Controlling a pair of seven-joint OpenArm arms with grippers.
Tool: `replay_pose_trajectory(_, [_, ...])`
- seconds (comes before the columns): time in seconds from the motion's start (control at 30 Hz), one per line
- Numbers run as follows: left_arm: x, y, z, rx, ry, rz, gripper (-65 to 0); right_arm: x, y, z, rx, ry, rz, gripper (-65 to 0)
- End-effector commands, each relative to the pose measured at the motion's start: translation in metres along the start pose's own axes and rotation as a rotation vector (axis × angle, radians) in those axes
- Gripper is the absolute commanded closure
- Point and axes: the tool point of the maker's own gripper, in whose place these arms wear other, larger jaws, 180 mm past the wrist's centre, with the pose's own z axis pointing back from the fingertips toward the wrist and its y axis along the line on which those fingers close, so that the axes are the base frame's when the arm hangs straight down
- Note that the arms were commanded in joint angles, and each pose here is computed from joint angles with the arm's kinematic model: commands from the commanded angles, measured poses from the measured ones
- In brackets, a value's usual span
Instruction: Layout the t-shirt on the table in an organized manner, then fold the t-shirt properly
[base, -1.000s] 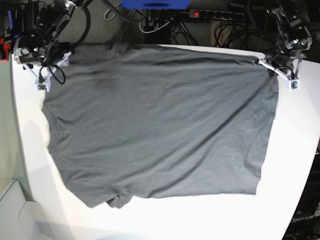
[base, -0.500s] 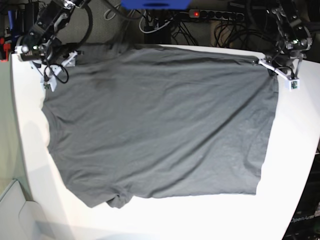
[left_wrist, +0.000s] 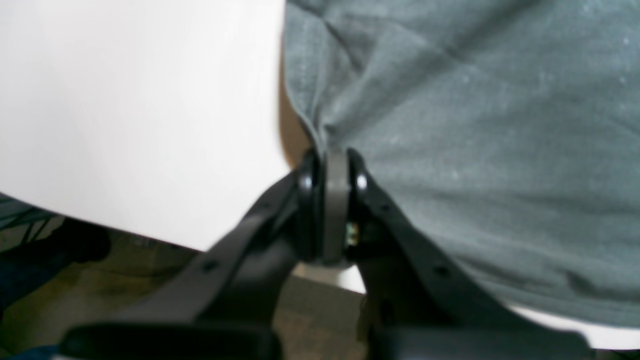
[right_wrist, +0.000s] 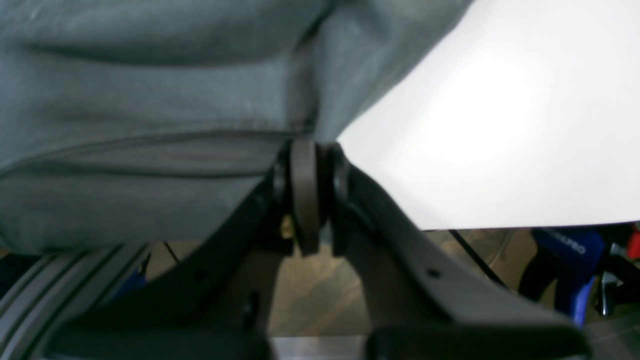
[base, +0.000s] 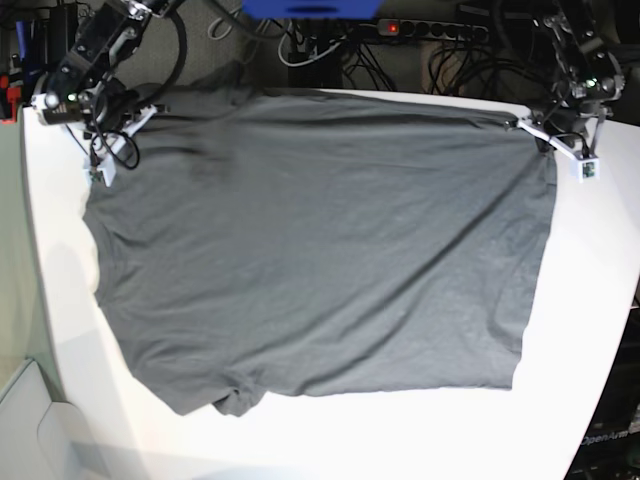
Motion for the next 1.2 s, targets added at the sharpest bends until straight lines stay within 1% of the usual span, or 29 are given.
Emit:
replay_pose_trajectory(0.0, [0.014, 0.006, 0.005, 0.019, -0.040, -0.015, -0.2, -0.006, -0.001, 0.001, -0.009, 0.029, 0.001, 0.0])
replay_pose_trajectory(0.2, [0.031, 0.004, 0.016, 0.025, -0.091, -0.039, -0.2, 0.010, -0.011, 0.020, -0.062, -0.038, 0.015, 0.0])
replay_pose_trajectory(0.33, [0.032, 0.003, 0.020, 0.030, -0.063, -0.049, -0.2, 0.023, -0.007, 0.028, -0.047, -0.099, 0.013, 0.0])
replay_pose_trajectory(0.47, [0.038, 0.001, 0.026, 0.032, -0.076, -0.060, -0.2, 0.028, -0.009, 0.034, -0.058, -0.121, 0.016, 0.0])
replay_pose_trajectory(0.6, [0.045, 0.000, 0.031, 0.035, -0.100, -0.072, -0.2, 0.035, -0.003, 0.037, -0.052, -0.140, 0.044, 0.0])
replay_pose_trajectory(0.93, [0.050, 0.000, 0.031, 0.036, -0.110, -0.073, -0.2, 0.061, -0.001, 0.042, -0.050, -0.203, 0.044, 0.0])
replay_pose_trajectory(1.0, [0.059, -0.003, 0.030, 0.032, -0.131, -0.067, -0.2, 0.068, -0.002, 0.044, -0.052, -0.218, 0.042, 0.0])
replay_pose_trajectory(1.17, [0.062, -0.002, 0.028, 0.031, -0.135, -0.065, -0.2, 0.081, -0.005, 0.048, -0.060, -0.249, 0.044, 0.0])
